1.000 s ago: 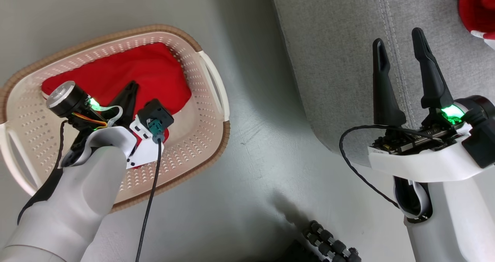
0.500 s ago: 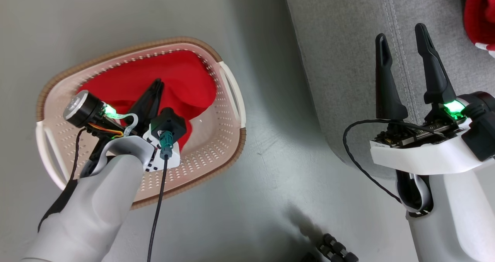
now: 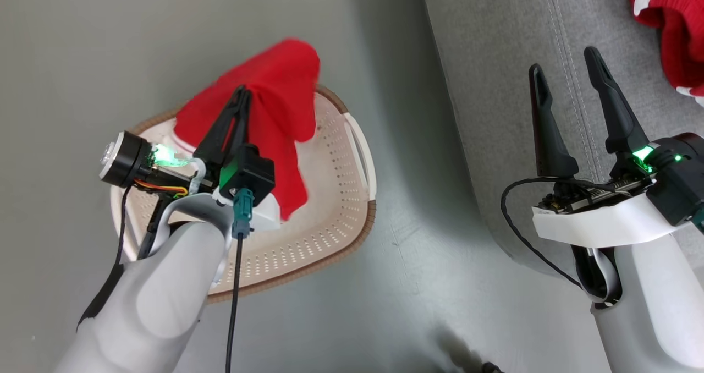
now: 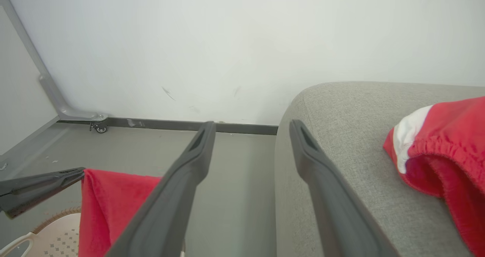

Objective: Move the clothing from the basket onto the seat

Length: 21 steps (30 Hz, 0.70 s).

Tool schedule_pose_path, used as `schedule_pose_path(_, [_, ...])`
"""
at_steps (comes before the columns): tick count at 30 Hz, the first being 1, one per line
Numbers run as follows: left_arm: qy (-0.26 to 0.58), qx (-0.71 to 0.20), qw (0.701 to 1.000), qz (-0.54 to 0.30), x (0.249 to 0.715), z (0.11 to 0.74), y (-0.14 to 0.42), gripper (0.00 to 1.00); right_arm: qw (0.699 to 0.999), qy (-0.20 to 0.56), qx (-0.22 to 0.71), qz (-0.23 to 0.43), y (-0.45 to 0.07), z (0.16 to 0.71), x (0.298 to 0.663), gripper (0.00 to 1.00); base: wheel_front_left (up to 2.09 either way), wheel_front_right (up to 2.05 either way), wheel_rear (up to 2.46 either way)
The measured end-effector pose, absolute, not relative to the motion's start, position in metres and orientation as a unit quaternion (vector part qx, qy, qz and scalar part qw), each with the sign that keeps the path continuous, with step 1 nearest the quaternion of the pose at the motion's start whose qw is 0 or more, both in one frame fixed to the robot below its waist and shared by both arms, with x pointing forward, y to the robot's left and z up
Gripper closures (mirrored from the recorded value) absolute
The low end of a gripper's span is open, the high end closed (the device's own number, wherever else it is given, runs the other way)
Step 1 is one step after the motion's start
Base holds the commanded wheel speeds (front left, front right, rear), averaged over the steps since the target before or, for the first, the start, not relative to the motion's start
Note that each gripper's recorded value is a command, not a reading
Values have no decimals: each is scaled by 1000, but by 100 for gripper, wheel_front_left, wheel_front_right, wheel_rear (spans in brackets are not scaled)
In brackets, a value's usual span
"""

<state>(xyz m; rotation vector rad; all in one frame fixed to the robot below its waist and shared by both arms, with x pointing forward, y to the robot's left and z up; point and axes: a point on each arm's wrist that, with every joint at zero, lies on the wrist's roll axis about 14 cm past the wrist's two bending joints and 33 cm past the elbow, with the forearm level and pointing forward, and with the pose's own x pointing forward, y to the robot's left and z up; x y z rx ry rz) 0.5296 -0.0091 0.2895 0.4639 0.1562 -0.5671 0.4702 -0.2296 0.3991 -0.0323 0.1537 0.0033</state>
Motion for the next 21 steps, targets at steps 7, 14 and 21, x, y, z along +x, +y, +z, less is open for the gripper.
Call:
schedule_pose_path(7, [-8, 203, 949, -240, 540, 360, -5, 100, 997, 65, -18, 25, -219, 411, 473, 0, 0, 0, 0])
schedule_pose_path(14, [-74, 199, 953, -214, 539, 417, 9, 100, 997, 49, -21, 56, -203, 426, 476, 0, 0, 0, 0])
schedule_pose_path(21, [-140, 195, 951, -196, 533, 477, 17, 100, 992, 46, -36, 108, -178, 435, 471, 0, 0, 0, 0])
